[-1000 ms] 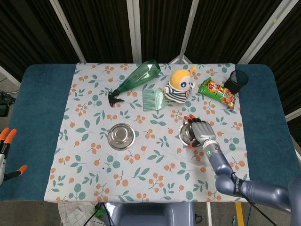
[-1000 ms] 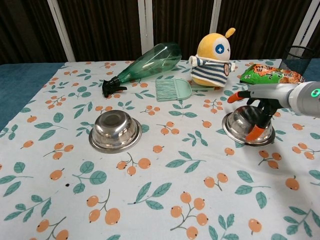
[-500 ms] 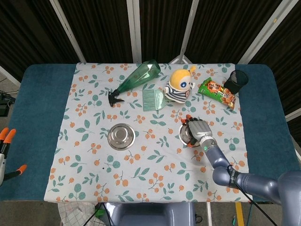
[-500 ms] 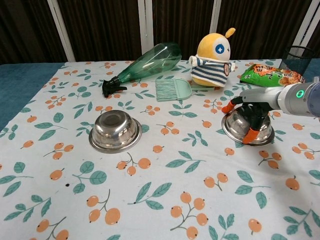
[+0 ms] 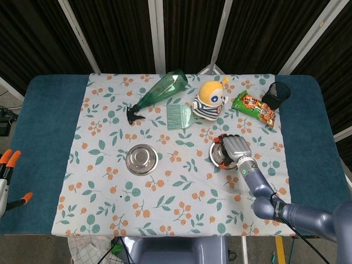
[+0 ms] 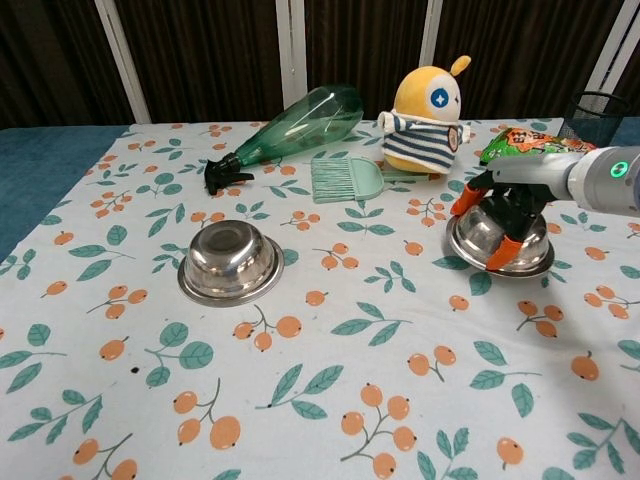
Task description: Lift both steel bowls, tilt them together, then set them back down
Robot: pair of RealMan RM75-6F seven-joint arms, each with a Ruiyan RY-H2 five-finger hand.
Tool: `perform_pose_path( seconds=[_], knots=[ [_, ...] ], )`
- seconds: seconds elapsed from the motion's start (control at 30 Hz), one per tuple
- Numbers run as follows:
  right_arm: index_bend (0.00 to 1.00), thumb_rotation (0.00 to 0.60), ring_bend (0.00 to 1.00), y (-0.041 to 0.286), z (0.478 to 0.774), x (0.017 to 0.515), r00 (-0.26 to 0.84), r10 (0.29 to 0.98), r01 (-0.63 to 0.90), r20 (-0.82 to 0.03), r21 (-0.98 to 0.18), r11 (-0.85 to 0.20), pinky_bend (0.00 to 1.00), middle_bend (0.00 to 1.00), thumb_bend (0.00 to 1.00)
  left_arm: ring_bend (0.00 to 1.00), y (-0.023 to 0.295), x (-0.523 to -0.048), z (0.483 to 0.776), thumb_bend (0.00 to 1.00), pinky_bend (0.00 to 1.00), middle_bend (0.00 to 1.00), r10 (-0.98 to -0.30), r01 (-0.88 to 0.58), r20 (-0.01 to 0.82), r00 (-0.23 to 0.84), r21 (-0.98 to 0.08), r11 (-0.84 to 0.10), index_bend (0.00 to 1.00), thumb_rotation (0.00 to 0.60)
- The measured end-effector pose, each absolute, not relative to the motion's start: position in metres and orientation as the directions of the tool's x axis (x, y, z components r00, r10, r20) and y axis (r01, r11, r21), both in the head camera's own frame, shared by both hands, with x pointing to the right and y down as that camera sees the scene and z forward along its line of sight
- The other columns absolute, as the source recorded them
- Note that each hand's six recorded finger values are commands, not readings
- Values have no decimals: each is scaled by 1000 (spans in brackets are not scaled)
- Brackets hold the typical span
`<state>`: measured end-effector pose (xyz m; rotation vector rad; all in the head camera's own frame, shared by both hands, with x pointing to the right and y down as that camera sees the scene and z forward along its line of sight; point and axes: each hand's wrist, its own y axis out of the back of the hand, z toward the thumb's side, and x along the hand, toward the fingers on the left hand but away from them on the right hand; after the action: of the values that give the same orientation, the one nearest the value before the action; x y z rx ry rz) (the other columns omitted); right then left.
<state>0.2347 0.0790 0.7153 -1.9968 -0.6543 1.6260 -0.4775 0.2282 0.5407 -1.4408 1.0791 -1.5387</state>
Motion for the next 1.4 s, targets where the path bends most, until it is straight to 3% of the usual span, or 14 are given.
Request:
perform_pose_path(
  seconds=[0.1, 0.53, 0.83, 0.93, 1.13, 1.4],
  knots=[
    [405, 600, 459, 77, 704, 240, 187, 650, 75, -736, -649, -757, 513, 325, 47, 0, 229, -477, 541, 129, 14, 0, -929, -25, 363, -76, -932, -362, 68, 600],
    [414, 600, 459, 76, 658, 257, 218, 713, 126, -666, -705, -698, 515, 327, 47, 0, 227, -474, 539, 129, 14, 0, -934, -28, 353, -55, -936, -352, 79, 600],
    [420, 600, 459, 77, 629, 266, 253, 778, 320, -576, -709, -629, 515, 328, 47, 0, 220, -459, 543, 114, 14, 0, -948, -54, 315, 46, -947, -317, 80, 600],
    [420, 600, 459, 76, 620, 272, 272, 791, 352, -548, -708, -612, 515, 328, 46, 0, 211, -452, 549, 105, 14, 0, -939, -58, 338, 64, -938, -342, 80, 600],
    [421, 600, 459, 67, 603, 292, 249, 810, 308, -531, -750, -586, 517, 328, 47, 0, 183, -430, 579, 72, 14, 0, -882, -56, 460, 102, -882, -467, 80, 600],
    [420, 600, 459, 63, 601, 318, 186, 821, 304, -540, -763, -570, 515, 328, 47, 0, 130, -370, 621, 36, 25, 0, -790, -78, 579, 200, -795, -602, 80, 600]
  ],
)
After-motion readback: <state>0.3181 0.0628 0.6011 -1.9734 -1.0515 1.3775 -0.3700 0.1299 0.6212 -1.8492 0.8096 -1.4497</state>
